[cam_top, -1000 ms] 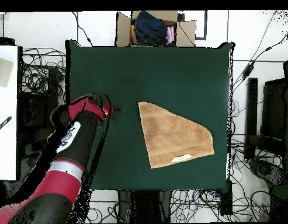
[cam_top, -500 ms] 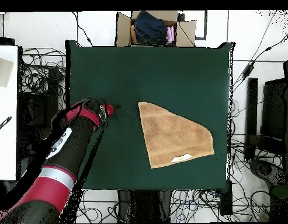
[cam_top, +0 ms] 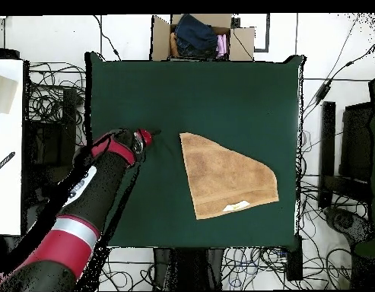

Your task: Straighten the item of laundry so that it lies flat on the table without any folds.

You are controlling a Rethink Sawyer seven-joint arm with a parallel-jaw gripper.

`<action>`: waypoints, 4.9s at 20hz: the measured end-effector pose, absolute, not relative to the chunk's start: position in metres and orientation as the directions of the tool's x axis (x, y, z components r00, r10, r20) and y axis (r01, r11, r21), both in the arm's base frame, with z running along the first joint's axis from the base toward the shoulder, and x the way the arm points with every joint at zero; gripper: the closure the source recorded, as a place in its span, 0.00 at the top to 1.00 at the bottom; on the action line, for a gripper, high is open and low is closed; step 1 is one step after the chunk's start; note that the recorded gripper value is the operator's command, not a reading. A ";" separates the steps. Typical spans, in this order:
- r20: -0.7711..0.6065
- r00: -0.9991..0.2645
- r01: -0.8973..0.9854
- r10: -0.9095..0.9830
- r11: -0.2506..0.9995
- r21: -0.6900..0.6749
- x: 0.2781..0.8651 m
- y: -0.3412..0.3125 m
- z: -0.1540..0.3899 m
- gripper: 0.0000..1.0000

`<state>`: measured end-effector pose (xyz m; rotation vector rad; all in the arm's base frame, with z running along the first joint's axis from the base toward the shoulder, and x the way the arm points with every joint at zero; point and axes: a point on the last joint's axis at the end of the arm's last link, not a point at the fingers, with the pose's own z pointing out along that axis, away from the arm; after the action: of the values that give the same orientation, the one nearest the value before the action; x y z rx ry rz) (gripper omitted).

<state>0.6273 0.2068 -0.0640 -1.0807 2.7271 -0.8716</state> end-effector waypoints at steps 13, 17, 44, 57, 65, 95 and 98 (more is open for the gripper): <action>0.022 -0.724 -0.571 -0.690 0.580 -0.581 0.651 0.181 -0.065 1.00; -0.011 -0.728 -0.552 -0.685 0.596 -0.583 0.659 0.168 -0.066 1.00; -0.067 -0.767 -0.484 -0.638 0.644 -0.592 0.679 0.107 -0.066 1.00; -0.060 -0.755 -0.497 -0.653 0.630 -0.597 0.676 0.116 -0.067 1.00; -0.060 -0.755 -0.497 -0.653 0.630 -0.597 0.676 0.116 -0.067 1.00; -0.059 -0.799 -0.455 -0.599 0.665 -0.593 0.660 0.094 -0.034 1.00; -0.055 -0.804 -0.452 -0.592 0.668 -0.591 0.656 0.091 -0.032 1.00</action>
<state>0.6556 0.0905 -0.0316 -0.8411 2.6424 -0.8399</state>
